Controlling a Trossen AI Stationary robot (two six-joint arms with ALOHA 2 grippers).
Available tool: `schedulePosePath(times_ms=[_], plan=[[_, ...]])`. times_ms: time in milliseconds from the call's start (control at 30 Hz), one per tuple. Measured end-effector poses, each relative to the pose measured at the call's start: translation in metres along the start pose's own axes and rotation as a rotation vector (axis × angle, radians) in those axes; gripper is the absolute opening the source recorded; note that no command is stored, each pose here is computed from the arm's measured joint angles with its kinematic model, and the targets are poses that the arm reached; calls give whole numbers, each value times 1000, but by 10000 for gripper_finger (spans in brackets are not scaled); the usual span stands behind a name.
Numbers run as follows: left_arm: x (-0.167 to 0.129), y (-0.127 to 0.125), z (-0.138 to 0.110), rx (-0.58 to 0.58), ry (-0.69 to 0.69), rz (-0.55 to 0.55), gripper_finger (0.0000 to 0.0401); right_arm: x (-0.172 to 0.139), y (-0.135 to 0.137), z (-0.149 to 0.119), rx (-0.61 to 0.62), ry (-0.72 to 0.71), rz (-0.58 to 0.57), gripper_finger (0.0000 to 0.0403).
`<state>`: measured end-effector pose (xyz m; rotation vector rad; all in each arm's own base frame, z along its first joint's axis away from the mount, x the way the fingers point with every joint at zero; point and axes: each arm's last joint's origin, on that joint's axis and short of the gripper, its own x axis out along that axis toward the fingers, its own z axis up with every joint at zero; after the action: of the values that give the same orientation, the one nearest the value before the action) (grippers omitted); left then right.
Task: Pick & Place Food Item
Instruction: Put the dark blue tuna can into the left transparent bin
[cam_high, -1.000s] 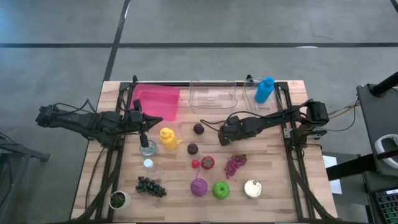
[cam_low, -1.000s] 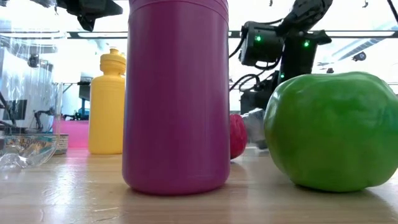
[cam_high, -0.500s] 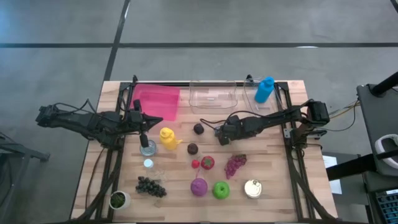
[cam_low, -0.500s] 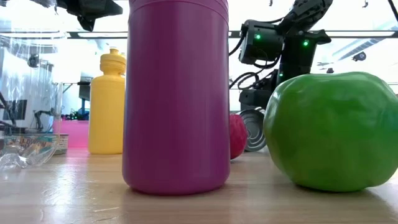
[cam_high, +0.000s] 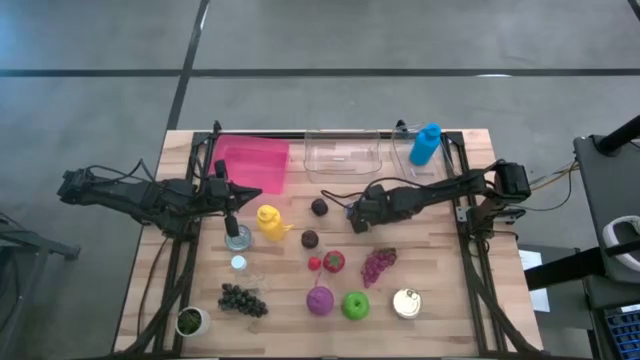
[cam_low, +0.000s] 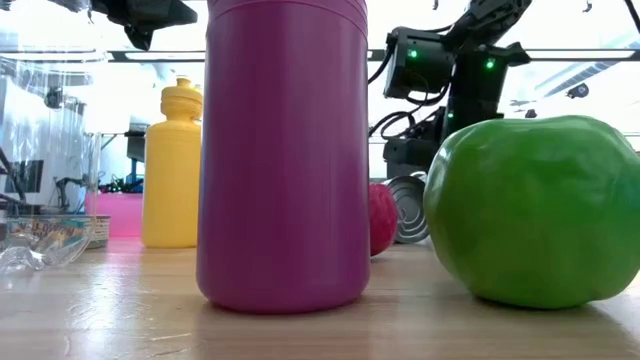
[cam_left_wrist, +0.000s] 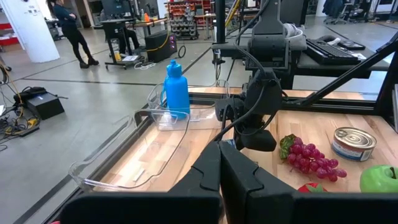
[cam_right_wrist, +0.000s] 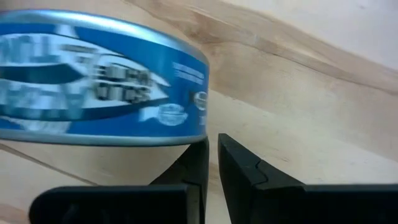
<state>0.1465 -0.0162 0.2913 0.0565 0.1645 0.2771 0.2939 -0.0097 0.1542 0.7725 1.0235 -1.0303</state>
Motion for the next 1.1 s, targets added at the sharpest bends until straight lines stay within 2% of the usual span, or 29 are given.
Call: schedulePosePath(times_ms=[633,800,1100], plan=[[0,0,0,1,2,0,1,-28,2,3,-47,5,-26,31],[0,0,0,1,3,0,1,-40,5,3,-70,-36,-56,31],[0,0,0,1,3,0,1,-63,23,10,-194,-160,3,31]])
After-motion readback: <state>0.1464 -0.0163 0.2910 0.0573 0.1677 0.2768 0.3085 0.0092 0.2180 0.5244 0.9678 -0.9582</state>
